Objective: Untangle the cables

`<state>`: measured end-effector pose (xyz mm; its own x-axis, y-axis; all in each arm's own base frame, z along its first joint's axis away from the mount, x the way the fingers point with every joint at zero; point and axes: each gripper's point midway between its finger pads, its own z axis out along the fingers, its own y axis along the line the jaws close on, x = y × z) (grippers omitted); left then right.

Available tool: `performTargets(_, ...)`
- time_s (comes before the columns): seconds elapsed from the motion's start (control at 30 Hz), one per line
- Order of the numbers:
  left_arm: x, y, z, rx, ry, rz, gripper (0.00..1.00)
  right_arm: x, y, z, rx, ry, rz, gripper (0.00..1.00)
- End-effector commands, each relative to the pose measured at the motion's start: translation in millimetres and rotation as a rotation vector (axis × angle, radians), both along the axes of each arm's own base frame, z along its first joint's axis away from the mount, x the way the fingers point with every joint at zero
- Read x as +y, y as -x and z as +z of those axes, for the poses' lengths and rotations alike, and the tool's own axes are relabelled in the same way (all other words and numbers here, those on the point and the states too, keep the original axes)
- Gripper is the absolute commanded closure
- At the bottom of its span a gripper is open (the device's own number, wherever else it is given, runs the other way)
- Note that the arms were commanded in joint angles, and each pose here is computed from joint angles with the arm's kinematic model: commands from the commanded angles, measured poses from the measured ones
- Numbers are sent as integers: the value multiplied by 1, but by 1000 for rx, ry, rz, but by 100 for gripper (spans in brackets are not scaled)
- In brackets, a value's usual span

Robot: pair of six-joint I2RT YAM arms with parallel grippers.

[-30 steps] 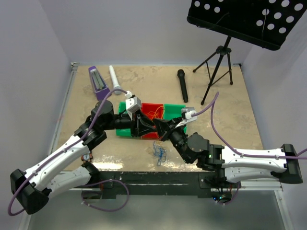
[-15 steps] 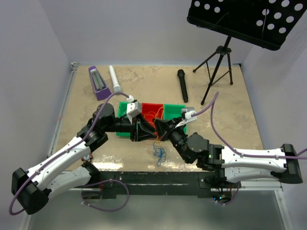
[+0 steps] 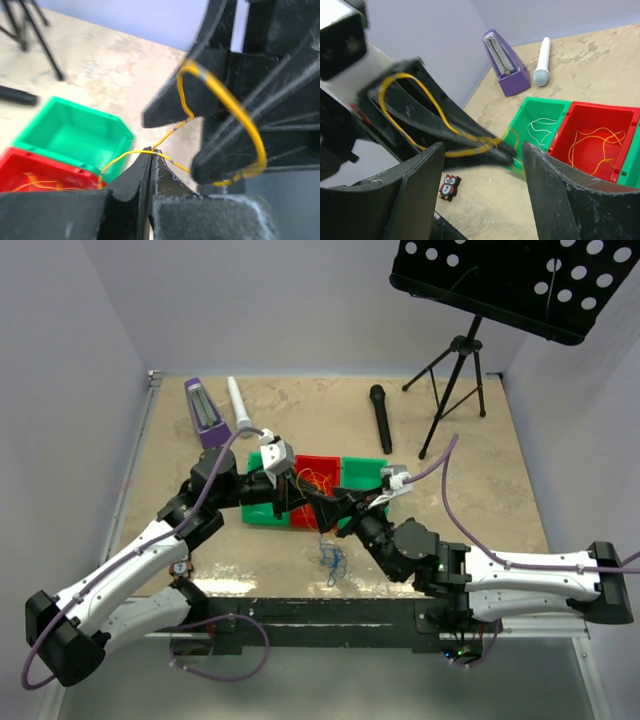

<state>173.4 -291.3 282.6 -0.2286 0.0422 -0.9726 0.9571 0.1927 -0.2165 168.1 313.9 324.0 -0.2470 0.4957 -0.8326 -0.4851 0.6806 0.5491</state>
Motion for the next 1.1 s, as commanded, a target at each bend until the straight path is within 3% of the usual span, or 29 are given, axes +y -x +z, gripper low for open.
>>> performTargets(0.0, 21, -30, 47, -228, -29, 169, 100, -9, 7, -13, 40, -27, 26, 30)
performTargets(0.47, 24, -23, 68, -363, -55, 106, 100, 21, 41, -120, 150, 163, 176, 31)
performTargets(0.6, 22, -17, 75, -373, -45, 78, 100, 31, 41, -145, 162, 216, 148, 32)
performTargets(1.07, 21, 18, 98, -358, -11, -78, 100, 32, 21, -143, 124, 266, 8, 46)
